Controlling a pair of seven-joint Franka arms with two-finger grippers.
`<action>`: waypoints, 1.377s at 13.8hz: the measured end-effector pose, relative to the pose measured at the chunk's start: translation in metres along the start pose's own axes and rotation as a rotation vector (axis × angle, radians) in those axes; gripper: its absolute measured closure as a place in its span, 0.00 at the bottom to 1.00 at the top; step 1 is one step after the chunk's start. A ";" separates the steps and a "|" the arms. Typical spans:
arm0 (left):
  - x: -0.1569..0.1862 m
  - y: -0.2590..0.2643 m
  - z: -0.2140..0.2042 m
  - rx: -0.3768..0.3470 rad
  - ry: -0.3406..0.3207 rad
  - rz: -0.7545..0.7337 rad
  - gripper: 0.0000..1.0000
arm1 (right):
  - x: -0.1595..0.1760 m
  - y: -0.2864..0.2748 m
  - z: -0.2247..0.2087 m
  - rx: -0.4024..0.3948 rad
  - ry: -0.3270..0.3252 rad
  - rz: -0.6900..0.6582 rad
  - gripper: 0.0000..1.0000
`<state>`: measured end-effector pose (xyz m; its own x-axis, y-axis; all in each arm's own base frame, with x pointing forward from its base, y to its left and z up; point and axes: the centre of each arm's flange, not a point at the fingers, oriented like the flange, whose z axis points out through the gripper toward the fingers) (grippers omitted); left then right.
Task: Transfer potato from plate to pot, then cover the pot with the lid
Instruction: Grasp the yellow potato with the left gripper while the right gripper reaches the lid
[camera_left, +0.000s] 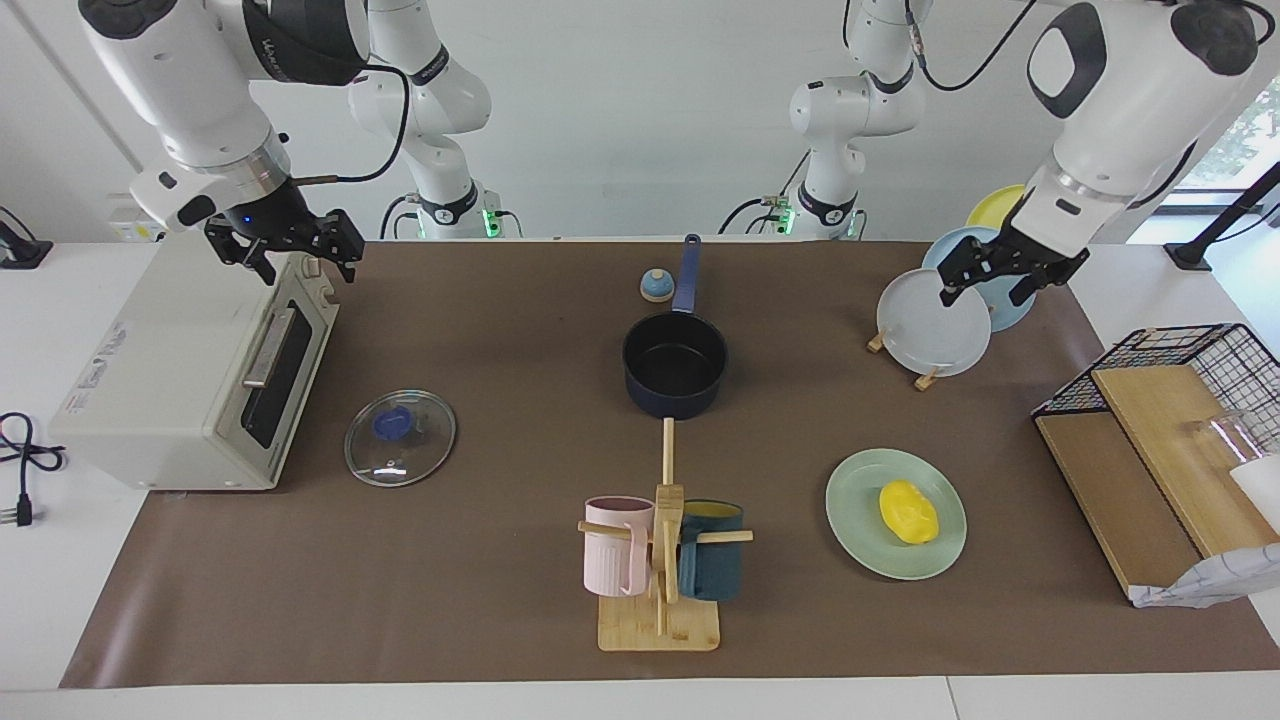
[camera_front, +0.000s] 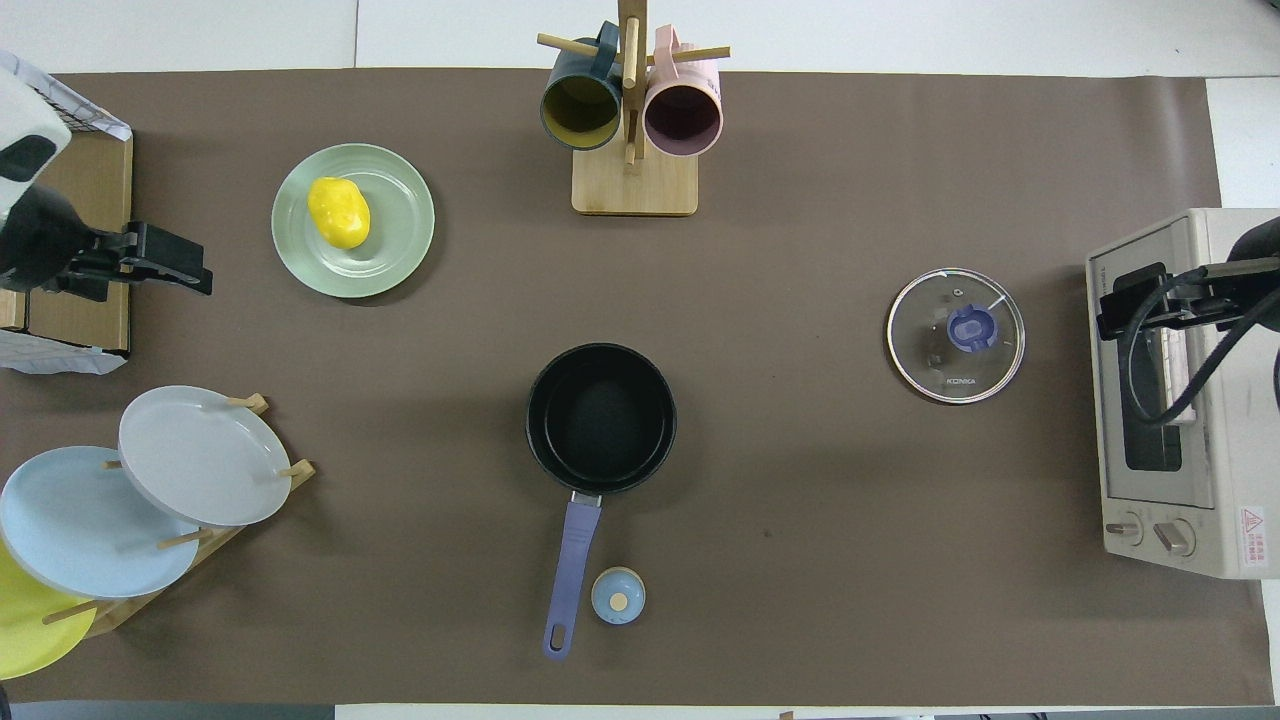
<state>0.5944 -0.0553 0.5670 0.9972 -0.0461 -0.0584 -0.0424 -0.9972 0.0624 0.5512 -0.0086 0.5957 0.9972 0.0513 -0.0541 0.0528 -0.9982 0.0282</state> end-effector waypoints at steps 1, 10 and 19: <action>0.023 0.001 0.024 -0.008 -0.004 0.002 0.00 | 0.005 -0.003 0.007 0.009 0.031 -0.011 0.00; 0.166 -0.003 0.210 -0.005 0.060 -0.072 0.00 | 0.047 -0.027 0.160 0.010 0.053 -0.089 0.00; 0.166 0.022 0.227 0.020 0.109 -0.046 0.00 | 0.047 -0.025 0.243 0.007 0.066 -0.147 0.00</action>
<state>0.7450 -0.0980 0.3327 0.9988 0.0059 0.0476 0.0039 -0.9991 0.0424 0.5839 0.0114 0.3501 0.9801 0.1982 0.0083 0.1980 -0.9800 0.0177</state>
